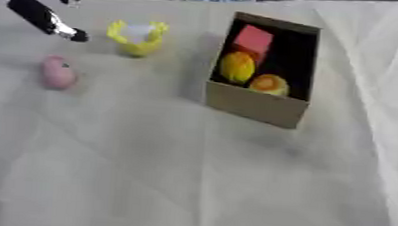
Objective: Pick up objects on the table and place them in the box.
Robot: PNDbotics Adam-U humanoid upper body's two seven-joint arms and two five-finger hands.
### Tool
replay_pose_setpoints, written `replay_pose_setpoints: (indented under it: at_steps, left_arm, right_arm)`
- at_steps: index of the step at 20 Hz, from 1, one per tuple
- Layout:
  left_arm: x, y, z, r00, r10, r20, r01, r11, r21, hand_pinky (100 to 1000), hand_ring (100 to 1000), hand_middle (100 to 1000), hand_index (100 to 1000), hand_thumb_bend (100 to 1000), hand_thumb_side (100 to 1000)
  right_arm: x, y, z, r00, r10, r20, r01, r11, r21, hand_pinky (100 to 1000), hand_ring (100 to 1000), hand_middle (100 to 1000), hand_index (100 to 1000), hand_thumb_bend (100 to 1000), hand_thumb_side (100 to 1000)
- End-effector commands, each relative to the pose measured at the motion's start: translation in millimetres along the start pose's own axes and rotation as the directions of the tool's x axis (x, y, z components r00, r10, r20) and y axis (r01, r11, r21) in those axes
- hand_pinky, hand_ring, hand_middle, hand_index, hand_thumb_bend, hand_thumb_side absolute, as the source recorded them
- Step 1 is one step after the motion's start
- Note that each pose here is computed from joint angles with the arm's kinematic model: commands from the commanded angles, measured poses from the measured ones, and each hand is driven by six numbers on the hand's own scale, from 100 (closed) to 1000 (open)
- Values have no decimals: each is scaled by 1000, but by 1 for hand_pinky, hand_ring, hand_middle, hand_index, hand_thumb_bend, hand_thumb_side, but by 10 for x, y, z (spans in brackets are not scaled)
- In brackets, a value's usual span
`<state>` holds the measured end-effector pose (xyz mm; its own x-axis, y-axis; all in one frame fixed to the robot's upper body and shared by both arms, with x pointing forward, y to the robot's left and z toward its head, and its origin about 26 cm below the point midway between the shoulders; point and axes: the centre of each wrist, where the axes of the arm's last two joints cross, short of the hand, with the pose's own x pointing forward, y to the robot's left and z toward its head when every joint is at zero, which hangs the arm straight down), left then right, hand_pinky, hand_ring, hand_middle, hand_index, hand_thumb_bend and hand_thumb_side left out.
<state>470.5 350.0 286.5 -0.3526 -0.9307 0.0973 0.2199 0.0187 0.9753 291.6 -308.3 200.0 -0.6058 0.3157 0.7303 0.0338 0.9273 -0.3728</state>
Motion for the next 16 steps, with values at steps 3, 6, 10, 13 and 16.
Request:
replay_pose_setpoints:
  at_steps: [3, 6, 10, 13, 16]
  left_arm:
    - [-138, 105, 136, 1000, 17, -13, -17, 1000, -17, 817, 746, 728, 864, 629, 406]
    - [-178, 80, 155, 999, 18, -29, -20, 999, -37, 816, 747, 726, 861, 641, 373]
    - [-298, -21, 180, 995, -3, -96, -5, 997, -81, 817, 754, 734, 859, 652, 352]
    - [-401, -119, 204, 990, -18, -138, 2, 993, -115, 817, 757, 738, 860, 658, 355]
    - [-467, -186, 224, 987, -21, -157, -1, 990, -139, 817, 758, 739, 859, 659, 358]
  right_arm:
    - [94, -65, -40, 999, 31, 34, -31, 1000, -4, 902, 762, 750, 891, 100, 703]
    - [94, -63, -41, 999, 30, 34, -30, 1000, -4, 902, 762, 750, 891, 100, 703]
    - [92, -64, -39, 999, 30, 33, -30, 1000, -6, 902, 762, 750, 891, 100, 704]
    - [92, -66, -38, 999, 31, 33, -31, 999, -8, 902, 762, 750, 890, 100, 705]
    - [91, -65, -37, 999, 31, 32, -31, 999, -8, 902, 762, 750, 891, 100, 706]
